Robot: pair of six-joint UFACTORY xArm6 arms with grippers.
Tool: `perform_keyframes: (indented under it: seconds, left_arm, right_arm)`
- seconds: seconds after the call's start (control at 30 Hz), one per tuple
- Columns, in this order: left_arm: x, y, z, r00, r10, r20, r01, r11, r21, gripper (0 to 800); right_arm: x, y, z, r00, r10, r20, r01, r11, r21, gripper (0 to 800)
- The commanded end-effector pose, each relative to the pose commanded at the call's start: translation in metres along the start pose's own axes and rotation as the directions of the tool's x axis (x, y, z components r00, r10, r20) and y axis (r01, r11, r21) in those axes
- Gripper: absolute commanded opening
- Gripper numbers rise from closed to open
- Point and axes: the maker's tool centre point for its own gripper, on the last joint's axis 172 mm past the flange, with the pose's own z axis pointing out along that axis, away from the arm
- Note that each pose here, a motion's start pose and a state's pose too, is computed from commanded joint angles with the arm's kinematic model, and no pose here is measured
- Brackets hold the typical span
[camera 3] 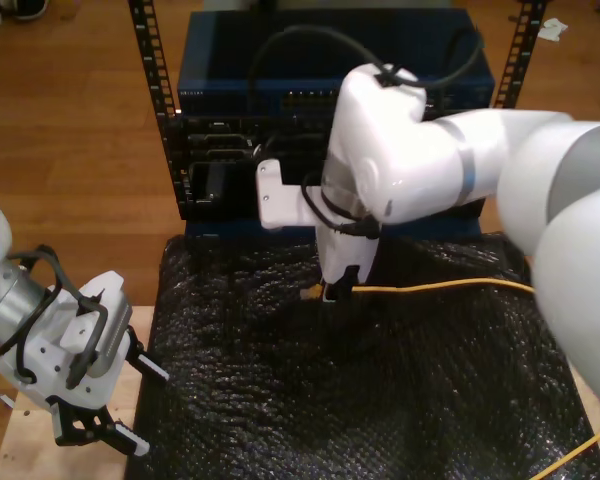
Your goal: Grab the cable and plug it in
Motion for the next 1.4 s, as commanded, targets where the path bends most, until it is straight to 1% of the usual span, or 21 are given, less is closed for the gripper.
perform_keyframes:
  seconds: [0.07,0.3,0.4,0.6,0.67,0.83,1.07,1.13,1.27,1.4]
  left_arm:
    - [0.001,-0.001,0.000,1.000,-0.001,-0.005,0.001,1.000,0.003,799]
    - [0.019,-0.008,0.000,0.998,0.001,-0.069,0.001,1.000,0.028,799]
    - [0.026,-0.012,0.000,0.996,0.001,-0.093,0.003,0.999,0.040,799]
    - [0.040,-0.020,-0.004,0.992,0.013,-0.127,-0.005,0.998,0.065,799]
    - [0.046,-0.021,-0.005,0.990,0.018,-0.137,-0.009,0.998,0.066,799]
    - [0.059,-0.028,-0.008,0.983,0.022,-0.182,-0.006,0.996,0.090,799]
    - [0.089,-0.033,-0.001,0.974,0.065,-0.219,-0.048,0.995,0.085,799]
    - [0.094,-0.036,-0.003,0.970,0.069,-0.234,-0.047,0.994,0.096,799]
    - [0.104,-0.043,-0.007,0.963,0.076,-0.260,-0.047,0.992,0.115,799]
    - [0.117,-0.047,-0.010,0.959,0.100,-0.265,-0.070,0.990,0.121,799]
  right_arm:
    - [0.002,-0.005,-0.007,1.000,0.003,-0.018,-0.003,1.000,0.003,6]
    - [-0.007,-0.023,-0.015,0.999,0.020,-0.025,-0.020,1.000,0.019,6]
    - [-0.007,-0.033,-0.020,0.999,0.026,-0.040,-0.025,0.999,0.022,6]
    - [-0.021,-0.038,-0.035,0.996,0.068,-0.065,-0.066,0.998,0.020,6]
    - [-0.018,-0.042,-0.041,0.994,0.073,-0.080,-0.071,0.997,0.025,6]
    - [-0.013,-0.052,-0.056,0.985,0.099,-0.141,-0.092,0.994,0.055,6]
    - [-0.011,-0.056,-0.080,0.976,0.110,-0.187,-0.105,0.994,0.040,6]
    - [-0.009,-0.057,-0.086,0.971,0.121,-0.207,-0.115,0.992,0.042,6]
    - [-0.005,-0.064,-0.089,0.957,0.155,-0.243,-0.139,0.987,0.081,4]
    - [-0.006,-0.063,-0.095,0.950,0.171,-0.262,-0.155,0.985,0.082,4]
